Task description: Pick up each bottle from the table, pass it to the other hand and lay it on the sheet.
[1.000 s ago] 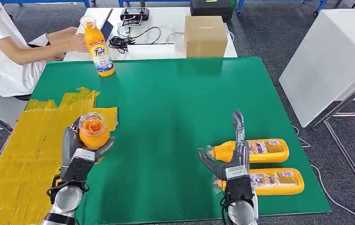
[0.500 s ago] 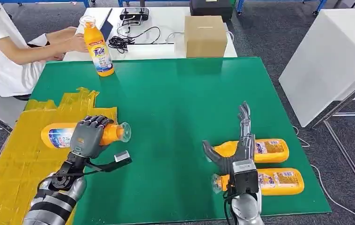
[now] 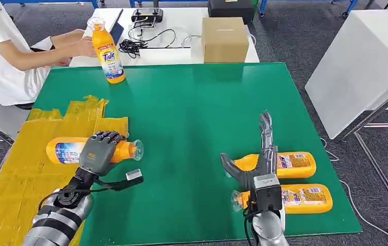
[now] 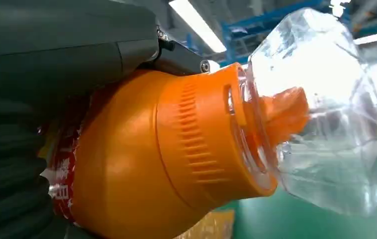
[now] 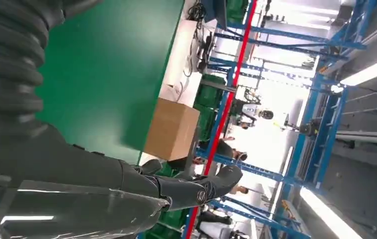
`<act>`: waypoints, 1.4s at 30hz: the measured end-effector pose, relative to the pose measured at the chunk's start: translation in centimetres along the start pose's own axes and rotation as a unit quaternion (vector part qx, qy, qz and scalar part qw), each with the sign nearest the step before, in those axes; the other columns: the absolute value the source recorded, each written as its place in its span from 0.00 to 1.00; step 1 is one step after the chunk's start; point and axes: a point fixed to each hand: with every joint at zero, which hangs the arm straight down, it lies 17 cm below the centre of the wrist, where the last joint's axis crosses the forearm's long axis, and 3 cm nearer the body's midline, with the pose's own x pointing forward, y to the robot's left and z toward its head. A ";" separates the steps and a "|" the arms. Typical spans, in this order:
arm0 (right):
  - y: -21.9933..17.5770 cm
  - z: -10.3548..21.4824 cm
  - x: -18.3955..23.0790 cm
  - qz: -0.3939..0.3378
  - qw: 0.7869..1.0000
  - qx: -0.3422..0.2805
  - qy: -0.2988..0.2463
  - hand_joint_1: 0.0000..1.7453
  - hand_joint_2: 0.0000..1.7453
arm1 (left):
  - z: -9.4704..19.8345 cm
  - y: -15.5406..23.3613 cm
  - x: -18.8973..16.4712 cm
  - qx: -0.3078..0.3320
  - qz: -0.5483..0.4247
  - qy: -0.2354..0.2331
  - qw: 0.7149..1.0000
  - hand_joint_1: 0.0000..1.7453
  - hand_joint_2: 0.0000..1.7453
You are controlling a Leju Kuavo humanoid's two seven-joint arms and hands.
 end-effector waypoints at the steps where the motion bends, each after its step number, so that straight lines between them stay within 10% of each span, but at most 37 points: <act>1: 0.1 -0.1 0.1 -0.002 1.000 0.001 -0.002 0.00 1.00 | 0.4 -0.9 0.2 -0.012 -0.005 -0.012 1.000 1.00 1.00; 3: 0.3 -0.2 0.1 -0.006 1.000 0.003 -0.005 0.00 1.00 | 1.5 -2.8 0.3 -0.034 0.001 -0.019 0.999 1.00 1.00; 5: 0.5 -0.2 0.1 -0.009 1.000 0.007 -0.006 0.00 1.00 | 2.8 -4.6 0.1 -0.058 0.006 -0.017 0.998 0.00 1.00; 24: 2.6 0.5 -1.1 -0.009 0.999 0.036 0.011 0.00 1.00 | 4.6 -9.1 -6.4 -0.119 0.072 0.119 0.983 0.00 1.00; 42: 2.5 0.8 -1.6 0.028 0.998 0.047 0.014 0.00 1.00 | 3.6 -3.2 -5.6 0.056 0.291 0.176 0.939 0.00 1.00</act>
